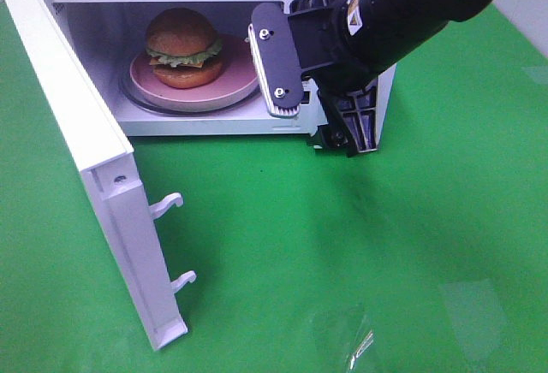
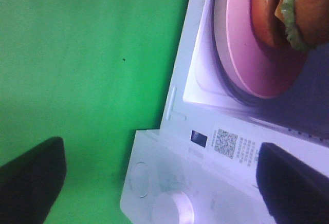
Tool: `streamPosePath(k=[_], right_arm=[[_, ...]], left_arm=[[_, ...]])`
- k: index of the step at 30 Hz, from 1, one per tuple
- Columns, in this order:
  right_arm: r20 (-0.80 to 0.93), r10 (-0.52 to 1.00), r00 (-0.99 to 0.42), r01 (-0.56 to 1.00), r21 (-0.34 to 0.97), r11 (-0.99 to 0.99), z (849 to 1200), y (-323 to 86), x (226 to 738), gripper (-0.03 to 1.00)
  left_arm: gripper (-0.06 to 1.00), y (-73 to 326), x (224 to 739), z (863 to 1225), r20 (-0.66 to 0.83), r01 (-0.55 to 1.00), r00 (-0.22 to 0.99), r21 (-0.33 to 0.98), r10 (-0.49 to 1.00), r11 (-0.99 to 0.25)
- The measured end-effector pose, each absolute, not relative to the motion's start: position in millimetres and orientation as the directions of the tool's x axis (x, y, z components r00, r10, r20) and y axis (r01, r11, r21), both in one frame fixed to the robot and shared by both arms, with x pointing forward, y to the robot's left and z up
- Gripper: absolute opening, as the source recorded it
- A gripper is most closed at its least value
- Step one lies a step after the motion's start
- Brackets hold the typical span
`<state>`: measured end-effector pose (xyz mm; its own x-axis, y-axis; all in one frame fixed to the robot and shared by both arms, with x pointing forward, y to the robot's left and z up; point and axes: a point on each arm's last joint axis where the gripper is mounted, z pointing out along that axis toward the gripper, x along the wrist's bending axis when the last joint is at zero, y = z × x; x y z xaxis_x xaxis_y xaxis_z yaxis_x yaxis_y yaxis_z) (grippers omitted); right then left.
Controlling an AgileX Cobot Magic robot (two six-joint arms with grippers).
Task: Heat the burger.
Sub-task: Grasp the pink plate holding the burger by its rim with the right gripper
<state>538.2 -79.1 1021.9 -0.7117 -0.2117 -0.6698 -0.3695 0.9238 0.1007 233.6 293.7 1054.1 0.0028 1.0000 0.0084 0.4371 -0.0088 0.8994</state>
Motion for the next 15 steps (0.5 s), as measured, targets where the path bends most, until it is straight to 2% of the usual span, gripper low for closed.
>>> streamPosePath(k=[15], right_arm=[[-0.660, -0.238, -0.713, -0.400, 0.103, 0.911, 994.8, -31.0, 568.7, 0.94]], left_arm=[[0.98, 293.7, 233.6, 1054.1, 0.008, 0.437, 0.003, 0.899, 1.000, -0.009]])
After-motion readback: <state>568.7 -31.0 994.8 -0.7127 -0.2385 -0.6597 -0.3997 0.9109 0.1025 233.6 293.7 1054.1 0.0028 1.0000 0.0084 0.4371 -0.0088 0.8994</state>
